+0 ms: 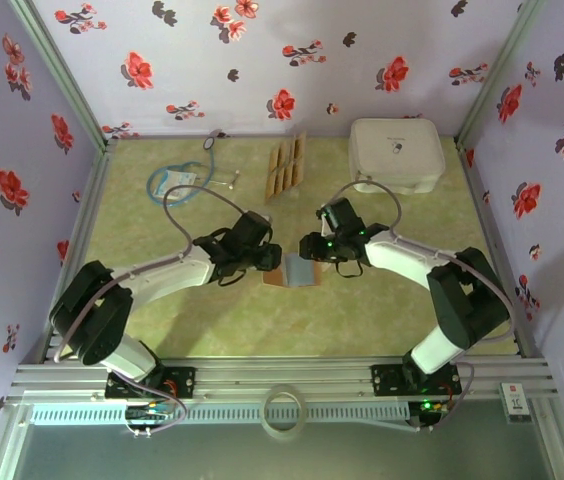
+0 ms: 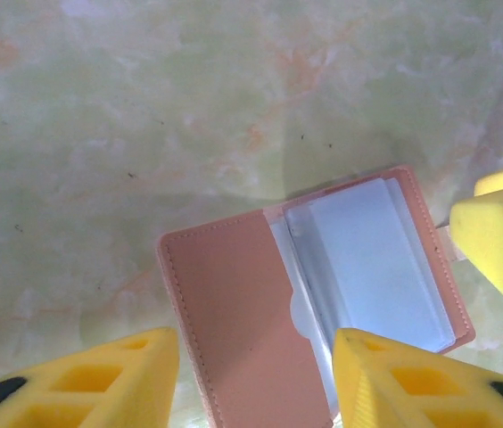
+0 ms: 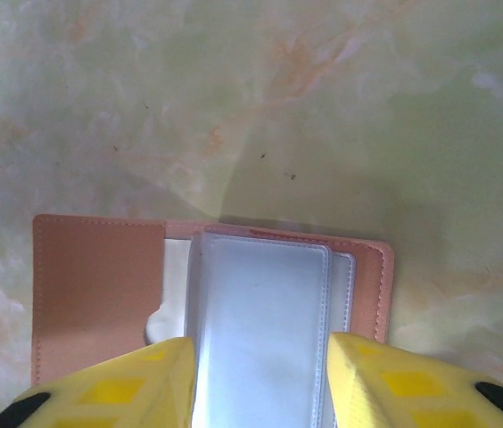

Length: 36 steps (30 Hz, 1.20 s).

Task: Put the credit cards into the card holder
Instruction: Press the card holder at the center of the table.

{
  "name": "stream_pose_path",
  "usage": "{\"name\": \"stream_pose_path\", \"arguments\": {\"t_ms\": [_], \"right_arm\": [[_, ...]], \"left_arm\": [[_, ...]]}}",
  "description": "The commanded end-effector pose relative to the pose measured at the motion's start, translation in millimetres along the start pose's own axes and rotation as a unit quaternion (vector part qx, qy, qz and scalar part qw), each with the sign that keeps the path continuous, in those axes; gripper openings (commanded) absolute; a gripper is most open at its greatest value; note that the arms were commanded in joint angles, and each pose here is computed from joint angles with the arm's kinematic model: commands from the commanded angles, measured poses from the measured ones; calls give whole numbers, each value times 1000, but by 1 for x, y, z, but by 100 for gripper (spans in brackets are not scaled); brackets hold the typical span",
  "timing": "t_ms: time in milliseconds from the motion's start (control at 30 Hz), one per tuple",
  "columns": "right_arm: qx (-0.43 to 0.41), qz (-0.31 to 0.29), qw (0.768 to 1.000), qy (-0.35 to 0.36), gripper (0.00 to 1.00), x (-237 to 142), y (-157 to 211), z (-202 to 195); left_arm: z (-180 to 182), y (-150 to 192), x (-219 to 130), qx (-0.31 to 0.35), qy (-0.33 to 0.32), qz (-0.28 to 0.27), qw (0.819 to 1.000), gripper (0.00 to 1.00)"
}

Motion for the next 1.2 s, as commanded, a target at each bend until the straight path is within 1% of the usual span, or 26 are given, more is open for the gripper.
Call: {"name": "stream_pose_path", "arguments": {"t_ms": [0, 200, 333, 500, 633, 867, 1167], "right_arm": [[6, 9, 1000, -6, 42, 7, 3, -1], [7, 13, 1000, -9, 37, 10, 3, -1], [5, 17, 1000, -10, 35, 13, 2, 1], [2, 21, 1000, -7, 34, 15, 2, 1], [-1, 22, 1000, 2, 34, 16, 1, -2], [-5, 26, 1000, 12, 37, 20, 0, -4], [-2, 36, 999, 10, 36, 28, 3, -6]], "left_arm": [[2, 10, 11, -2, -12, 22, 1000, 44], [10, 24, 27, 11, -31, 45, 998, 36], [13, 32, 38, 18, -40, 60, 997, 33], [19, 41, 48, 28, -55, 77, 995, 32], [24, 46, 52, 39, -69, 86, 993, 32], [26, 45, 54, 53, -81, 92, 991, 34], [24, 40, 52, 60, -81, 89, 991, 34]]}}
Point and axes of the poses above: each hand's point on the last joint's axis, 136 mm out from that joint toward the fingers, its own x axis out along the fingers, its own z axis along the line the jaws close on, y = z × x, the point moved 4 cm from there along -x, back along the fingers, and after that the axes turned 3 degrees about x, right-handed, at the moved point
